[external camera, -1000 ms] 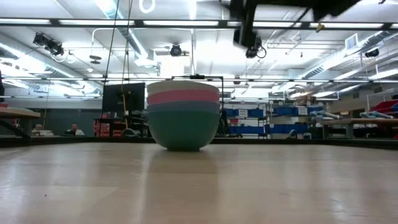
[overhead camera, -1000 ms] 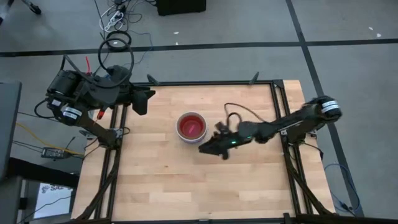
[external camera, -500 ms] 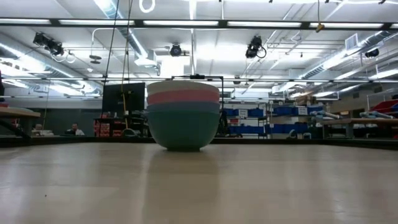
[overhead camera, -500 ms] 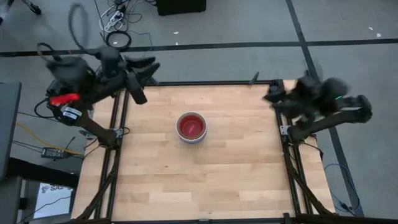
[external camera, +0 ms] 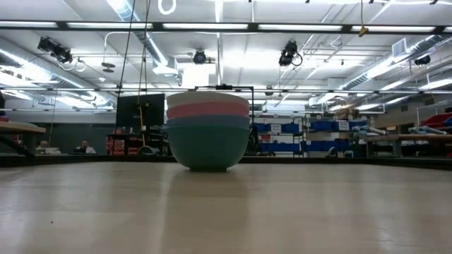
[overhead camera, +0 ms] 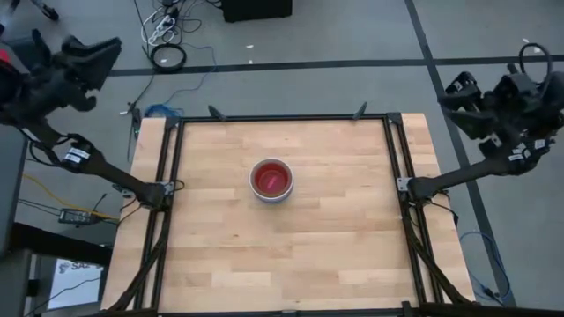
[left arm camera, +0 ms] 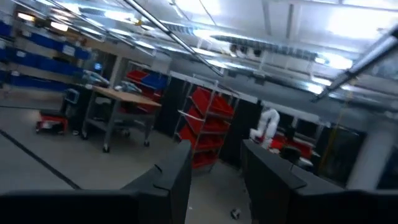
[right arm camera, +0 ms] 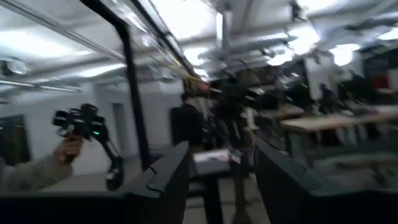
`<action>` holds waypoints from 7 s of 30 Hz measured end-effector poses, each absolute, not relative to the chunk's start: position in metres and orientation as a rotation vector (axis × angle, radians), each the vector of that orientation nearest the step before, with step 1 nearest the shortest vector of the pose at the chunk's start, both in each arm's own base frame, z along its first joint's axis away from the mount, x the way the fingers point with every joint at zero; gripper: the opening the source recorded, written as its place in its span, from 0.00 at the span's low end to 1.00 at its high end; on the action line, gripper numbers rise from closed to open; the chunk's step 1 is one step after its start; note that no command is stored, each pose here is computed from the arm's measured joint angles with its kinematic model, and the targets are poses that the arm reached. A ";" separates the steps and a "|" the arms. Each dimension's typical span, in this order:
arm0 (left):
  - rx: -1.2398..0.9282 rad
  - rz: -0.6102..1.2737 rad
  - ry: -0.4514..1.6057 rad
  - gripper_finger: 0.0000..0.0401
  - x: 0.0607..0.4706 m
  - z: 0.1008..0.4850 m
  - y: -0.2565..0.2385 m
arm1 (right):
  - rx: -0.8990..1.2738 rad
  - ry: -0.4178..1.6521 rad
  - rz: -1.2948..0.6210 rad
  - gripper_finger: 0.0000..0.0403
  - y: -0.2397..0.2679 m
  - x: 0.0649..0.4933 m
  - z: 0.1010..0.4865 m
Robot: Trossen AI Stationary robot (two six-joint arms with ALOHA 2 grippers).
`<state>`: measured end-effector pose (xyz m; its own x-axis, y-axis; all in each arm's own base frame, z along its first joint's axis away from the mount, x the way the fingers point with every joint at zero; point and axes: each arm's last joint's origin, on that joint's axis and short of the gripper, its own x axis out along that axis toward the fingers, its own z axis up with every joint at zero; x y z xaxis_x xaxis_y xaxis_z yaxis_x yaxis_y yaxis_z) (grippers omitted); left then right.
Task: Nest bowls inside each other
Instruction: Return to Home Position
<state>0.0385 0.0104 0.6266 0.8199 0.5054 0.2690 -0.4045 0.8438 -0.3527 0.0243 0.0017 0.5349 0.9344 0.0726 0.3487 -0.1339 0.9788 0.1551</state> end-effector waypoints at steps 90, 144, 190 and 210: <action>-0.356 0.970 -0.279 0.37 0.080 0.342 0.035 | 0.237 -0.257 -0.154 0.42 -0.028 0.094 0.396; -0.316 0.403 0.021 0.37 0.094 0.262 0.006 | 0.398 -0.486 0.061 0.42 -0.027 0.102 0.247; -0.190 0.202 0.105 0.37 0.107 0.156 -0.001 | 0.203 -0.039 0.252 0.42 -0.014 0.093 0.173; -0.211 0.210 -0.006 0.37 0.108 0.166 0.000 | 0.230 -0.108 0.224 0.42 -0.015 0.093 0.180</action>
<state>0.1083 -0.0005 0.1665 0.9781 0.2076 -0.0158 -0.2063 0.9561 -0.2083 0.0926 -0.0149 0.1798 0.9694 0.2076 0.1311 -0.2321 0.9489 0.2138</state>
